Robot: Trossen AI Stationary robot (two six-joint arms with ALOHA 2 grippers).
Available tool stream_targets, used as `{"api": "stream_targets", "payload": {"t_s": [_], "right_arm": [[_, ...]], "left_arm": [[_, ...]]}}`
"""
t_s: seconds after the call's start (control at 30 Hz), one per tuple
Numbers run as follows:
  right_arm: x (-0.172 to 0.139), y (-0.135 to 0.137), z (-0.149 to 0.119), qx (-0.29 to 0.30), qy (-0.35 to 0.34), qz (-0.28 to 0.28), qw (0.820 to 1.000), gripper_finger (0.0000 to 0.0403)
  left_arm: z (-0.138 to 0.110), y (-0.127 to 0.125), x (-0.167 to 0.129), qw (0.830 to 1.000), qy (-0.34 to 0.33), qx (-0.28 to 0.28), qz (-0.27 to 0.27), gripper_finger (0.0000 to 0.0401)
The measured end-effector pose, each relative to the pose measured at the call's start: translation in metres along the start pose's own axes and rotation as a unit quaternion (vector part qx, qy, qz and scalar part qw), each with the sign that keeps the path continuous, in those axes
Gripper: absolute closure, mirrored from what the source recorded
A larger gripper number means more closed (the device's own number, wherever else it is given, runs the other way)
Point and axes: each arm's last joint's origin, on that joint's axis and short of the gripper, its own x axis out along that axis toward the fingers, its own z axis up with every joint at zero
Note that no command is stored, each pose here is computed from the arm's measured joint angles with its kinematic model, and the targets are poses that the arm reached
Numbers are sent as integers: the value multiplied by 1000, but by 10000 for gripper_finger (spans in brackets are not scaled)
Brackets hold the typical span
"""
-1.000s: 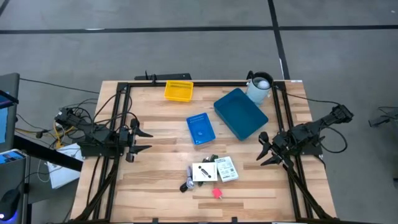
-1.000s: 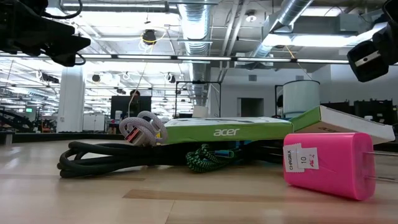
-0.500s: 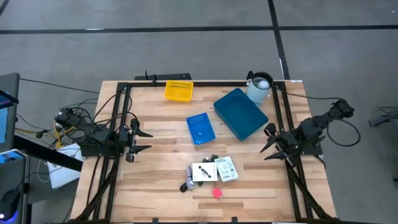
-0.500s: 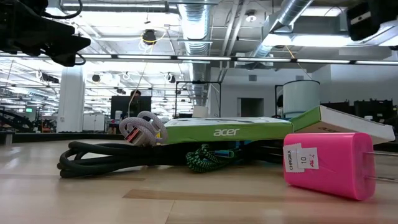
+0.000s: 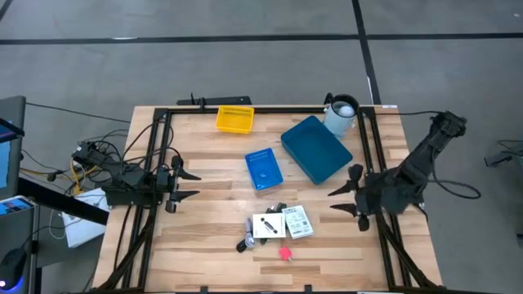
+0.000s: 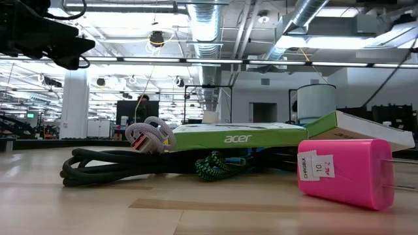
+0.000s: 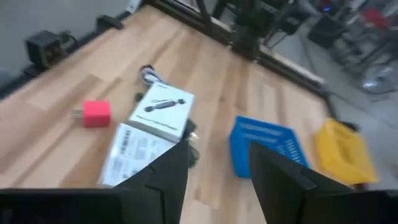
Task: Pick and place items into bin
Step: Put the white card reader box into the yellow bin
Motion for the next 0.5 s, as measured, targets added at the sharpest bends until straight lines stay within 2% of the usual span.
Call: {"api": "stream_targets", "payload": {"t_s": [0.2,0.5], "right_arm": [[-9,19,21,-48,37,-29,998,211],[4,57,20,-77,93,-34,992,178]], "left_arm": [[0,0,0,1000,0,0,0,209],[0,0,0,1000,0,0,0,209]]}}
